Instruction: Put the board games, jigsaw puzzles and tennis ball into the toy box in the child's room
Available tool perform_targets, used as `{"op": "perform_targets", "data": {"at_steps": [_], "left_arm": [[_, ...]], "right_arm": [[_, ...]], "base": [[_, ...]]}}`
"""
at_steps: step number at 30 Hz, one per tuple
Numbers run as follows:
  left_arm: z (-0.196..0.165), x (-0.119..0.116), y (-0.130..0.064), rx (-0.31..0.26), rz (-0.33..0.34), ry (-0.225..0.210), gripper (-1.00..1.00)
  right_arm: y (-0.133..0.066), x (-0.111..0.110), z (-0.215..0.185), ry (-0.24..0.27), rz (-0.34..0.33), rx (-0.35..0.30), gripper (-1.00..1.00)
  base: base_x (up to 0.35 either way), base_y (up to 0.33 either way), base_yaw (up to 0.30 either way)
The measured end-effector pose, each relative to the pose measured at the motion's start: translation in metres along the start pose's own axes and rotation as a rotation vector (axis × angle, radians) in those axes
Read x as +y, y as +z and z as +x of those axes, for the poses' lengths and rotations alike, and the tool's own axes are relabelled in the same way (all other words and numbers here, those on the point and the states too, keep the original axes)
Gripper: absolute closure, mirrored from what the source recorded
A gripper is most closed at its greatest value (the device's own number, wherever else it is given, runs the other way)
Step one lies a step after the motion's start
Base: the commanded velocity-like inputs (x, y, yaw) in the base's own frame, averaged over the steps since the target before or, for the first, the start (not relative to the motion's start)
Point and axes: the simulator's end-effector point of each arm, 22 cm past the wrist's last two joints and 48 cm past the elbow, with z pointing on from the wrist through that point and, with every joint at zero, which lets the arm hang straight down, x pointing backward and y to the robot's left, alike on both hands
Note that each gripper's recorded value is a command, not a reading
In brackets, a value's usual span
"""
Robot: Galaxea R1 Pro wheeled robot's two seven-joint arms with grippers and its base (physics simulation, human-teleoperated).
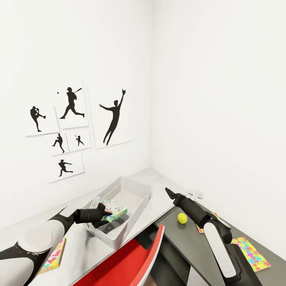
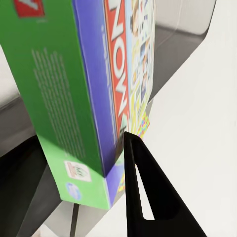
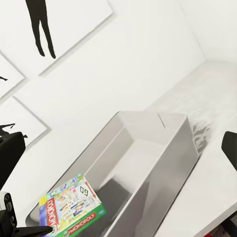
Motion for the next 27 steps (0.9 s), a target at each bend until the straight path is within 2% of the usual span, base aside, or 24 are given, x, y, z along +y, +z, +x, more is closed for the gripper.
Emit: {"op": "perform_targets", "data": {"at_steps": [3, 4, 27], "left_arm": [[0.0, 0.0, 0.0, 0.0, 0.0, 0.001, 1.0], [0.0, 0.0, 0.0, 0.0, 0.001, 0.001, -1.0], [-0.001, -0.011, -0.001, -0.002, 0.048, 0.002, -1.0]], "right_arm": [[0.0, 0.0, 0.0, 0.0, 0.0, 0.0, -1.0], [0.0, 0.0, 0.0, 0.0, 0.0, 0.0, -1.0], [0.0, 0.0, 0.0, -0.001, 0.001, 0.001, -1.0]], "base": [[0.0, 0.0, 0.0], [0.0, 0.0, 0.0], [0.0, 0.0, 0.0]]}}
